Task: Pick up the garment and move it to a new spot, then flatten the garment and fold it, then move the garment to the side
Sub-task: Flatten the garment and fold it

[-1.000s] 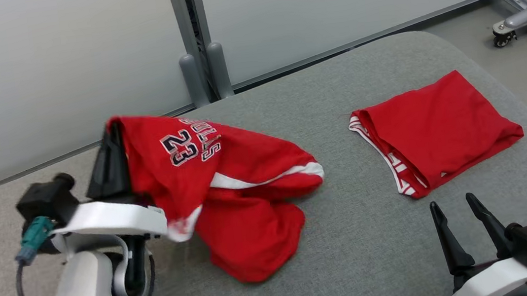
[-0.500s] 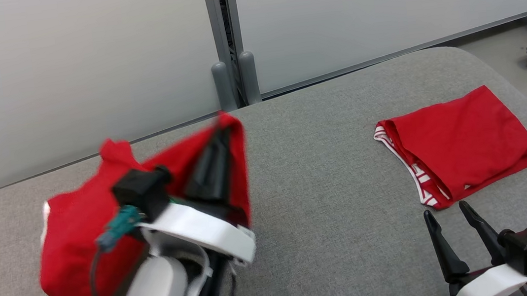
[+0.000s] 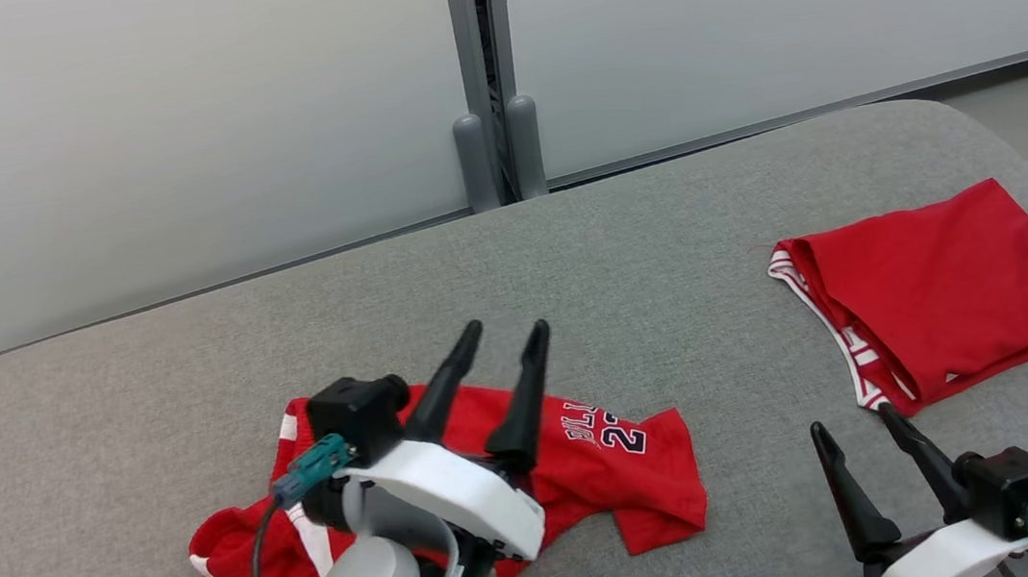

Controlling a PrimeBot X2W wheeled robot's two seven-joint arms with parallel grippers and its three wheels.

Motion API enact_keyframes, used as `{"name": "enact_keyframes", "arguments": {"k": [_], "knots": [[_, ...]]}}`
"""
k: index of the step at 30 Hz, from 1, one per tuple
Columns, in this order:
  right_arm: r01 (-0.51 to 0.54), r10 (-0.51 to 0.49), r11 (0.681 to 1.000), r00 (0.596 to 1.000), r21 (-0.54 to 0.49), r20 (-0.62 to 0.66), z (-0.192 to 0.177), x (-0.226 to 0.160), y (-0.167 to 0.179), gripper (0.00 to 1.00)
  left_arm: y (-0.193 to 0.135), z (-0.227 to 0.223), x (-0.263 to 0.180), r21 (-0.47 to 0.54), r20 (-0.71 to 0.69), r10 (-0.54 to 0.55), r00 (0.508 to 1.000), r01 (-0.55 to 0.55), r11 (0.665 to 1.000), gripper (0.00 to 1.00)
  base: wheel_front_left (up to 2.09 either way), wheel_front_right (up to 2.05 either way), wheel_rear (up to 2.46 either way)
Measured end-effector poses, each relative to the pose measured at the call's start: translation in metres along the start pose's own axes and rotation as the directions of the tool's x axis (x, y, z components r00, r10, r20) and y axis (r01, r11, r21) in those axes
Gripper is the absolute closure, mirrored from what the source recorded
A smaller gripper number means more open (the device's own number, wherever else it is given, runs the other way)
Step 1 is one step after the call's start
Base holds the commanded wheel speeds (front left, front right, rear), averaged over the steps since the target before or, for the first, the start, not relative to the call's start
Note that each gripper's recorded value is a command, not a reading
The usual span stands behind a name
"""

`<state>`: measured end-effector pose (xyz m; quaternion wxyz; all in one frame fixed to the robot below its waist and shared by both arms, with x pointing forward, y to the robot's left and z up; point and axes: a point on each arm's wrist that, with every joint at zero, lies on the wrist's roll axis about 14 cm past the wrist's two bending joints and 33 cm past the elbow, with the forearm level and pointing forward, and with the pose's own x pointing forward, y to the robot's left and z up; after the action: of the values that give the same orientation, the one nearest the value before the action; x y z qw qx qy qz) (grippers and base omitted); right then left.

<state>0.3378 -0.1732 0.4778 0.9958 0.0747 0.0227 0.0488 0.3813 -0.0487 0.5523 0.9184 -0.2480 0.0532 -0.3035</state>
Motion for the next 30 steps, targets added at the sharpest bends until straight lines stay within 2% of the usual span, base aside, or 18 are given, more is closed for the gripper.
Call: {"name": "enact_keyframes", "arguments": {"k": [6,11,16,17,21,22,23,24,25,28,30], "knots": [[-0.119,0.122,0.992,0.986,0.032,-0.113,-0.02,0.008,0.042,0.0,0.064,0.017,-0.031,0.116,0.085,0.183,0.979,-0.192,0.974,0.0,0.0,0.0,0.0],[-0.223,0.234,0.972,0.93,0.073,-0.282,-0.047,0.012,0.081,0.0,0.108,0.023,-0.069,0.169,0.133,0.308,0.942,-0.328,0.929,0.0,0.0,0.0,0.0],[-0.244,0.254,0.967,0.866,0.079,-0.43,-0.075,0.013,0.09,0.0,0.134,0.032,-0.108,0.199,0.19,0.401,0.896,-0.436,0.878,0.0,0.0,0.0,0.0],[-0.242,0.246,0.968,0.845,0.071,-0.475,-0.084,0.015,0.089,0.0,0.142,0.034,-0.122,0.217,0.202,0.428,0.881,-0.466,0.858,0.0,0.0,0.0,0.0],[-0.241,0.229,0.969,0.824,0.045,-0.518,-0.092,0.021,0.085,0.0,0.16,0.04,-0.15,0.248,0.221,0.484,0.847,-0.528,0.812,0.0,0.0,0.0,0.0],[-0.247,0.233,0.968,0.817,0.044,-0.527,-0.094,0.023,0.087,0.04,0.164,0.041,-0.156,0.256,0.223,0.496,0.839,-0.541,0.801,0.0,0.0,0.0,0.0],[-0.253,0.238,0.966,0.814,0.045,-0.53,-0.095,0.024,0.089,0.24,0.167,0.04,-0.163,0.263,0.223,0.509,0.832,-0.553,0.79,0.0,0.0,0.0,0.0],[-0.258,0.243,0.965,0.81,0.048,-0.534,-0.096,0.025,0.091,0.75,0.171,0.039,-0.168,0.271,0.218,0.521,0.825,-0.564,0.78,0.0,0.0,0.0,0.0],[-0.265,0.248,0.963,0.805,0.048,-0.539,-0.098,0.026,0.094,1.0,0.174,0.039,-0.174,0.279,0.219,0.533,0.817,-0.576,0.769,0.0,0.0,0.0,0.0],[-0.265,0.249,0.963,0.813,0.046,-0.526,-0.096,0.033,0.095,1.0,0.181,0.038,-0.189,0.308,0.218,0.56,0.8,-0.6,0.738,0.0,0.0,0.0,0.0],[-0.237,0.217,0.971,0.847,0.022,-0.486,-0.086,0.046,0.084,1.0,0.184,0.036,-0.197,0.314,0.215,0.576,0.789,-0.614,0.724,0.0,0.0,0.0,0.0]]}}
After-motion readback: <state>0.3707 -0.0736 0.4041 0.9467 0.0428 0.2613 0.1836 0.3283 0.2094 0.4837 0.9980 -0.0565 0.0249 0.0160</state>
